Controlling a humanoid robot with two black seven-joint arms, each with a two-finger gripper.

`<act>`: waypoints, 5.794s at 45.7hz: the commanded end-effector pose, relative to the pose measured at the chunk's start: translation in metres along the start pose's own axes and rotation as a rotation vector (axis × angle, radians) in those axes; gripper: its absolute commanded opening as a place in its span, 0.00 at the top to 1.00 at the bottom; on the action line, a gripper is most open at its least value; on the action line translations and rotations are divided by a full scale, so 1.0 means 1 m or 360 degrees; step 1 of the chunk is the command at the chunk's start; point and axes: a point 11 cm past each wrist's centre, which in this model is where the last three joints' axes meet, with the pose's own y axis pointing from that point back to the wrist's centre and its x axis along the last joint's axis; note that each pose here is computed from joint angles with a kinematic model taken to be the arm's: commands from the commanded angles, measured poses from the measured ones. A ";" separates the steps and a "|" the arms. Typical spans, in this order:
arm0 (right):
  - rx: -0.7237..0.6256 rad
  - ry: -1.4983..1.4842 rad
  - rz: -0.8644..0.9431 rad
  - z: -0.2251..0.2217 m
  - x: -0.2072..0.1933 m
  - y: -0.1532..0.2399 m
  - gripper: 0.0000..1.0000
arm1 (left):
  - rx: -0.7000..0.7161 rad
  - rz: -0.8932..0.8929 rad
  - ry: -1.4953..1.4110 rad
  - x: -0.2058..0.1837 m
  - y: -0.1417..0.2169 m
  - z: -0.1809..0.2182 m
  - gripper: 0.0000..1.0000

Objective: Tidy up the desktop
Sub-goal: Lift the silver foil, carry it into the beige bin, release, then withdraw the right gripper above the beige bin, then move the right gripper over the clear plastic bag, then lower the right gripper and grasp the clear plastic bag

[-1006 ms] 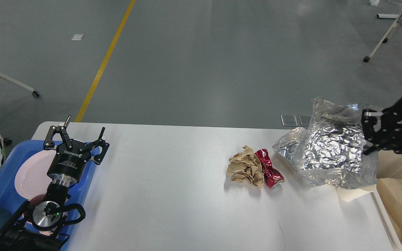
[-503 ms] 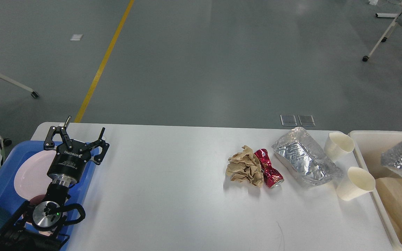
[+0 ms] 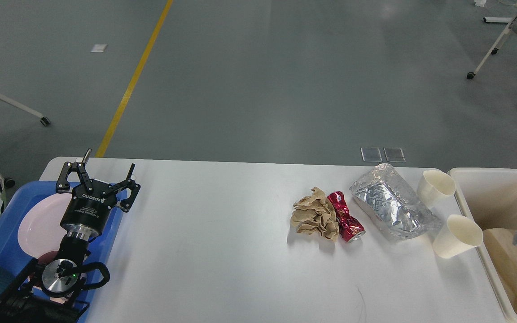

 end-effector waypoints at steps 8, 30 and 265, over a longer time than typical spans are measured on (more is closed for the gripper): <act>0.0013 0.0040 -0.0017 0.007 -0.065 -0.015 1.00 | 0.0000 -0.0001 0.0000 0.000 0.000 0.000 0.04; -0.0017 0.0066 -0.0024 0.021 -0.109 -0.015 0.37 | 0.0000 0.0001 0.0000 0.000 0.000 0.000 0.04; 0.0889 0.1594 -0.0685 -0.317 -0.175 0.256 1.00 | 0.0000 -0.0006 0.0001 -0.001 0.000 0.000 0.04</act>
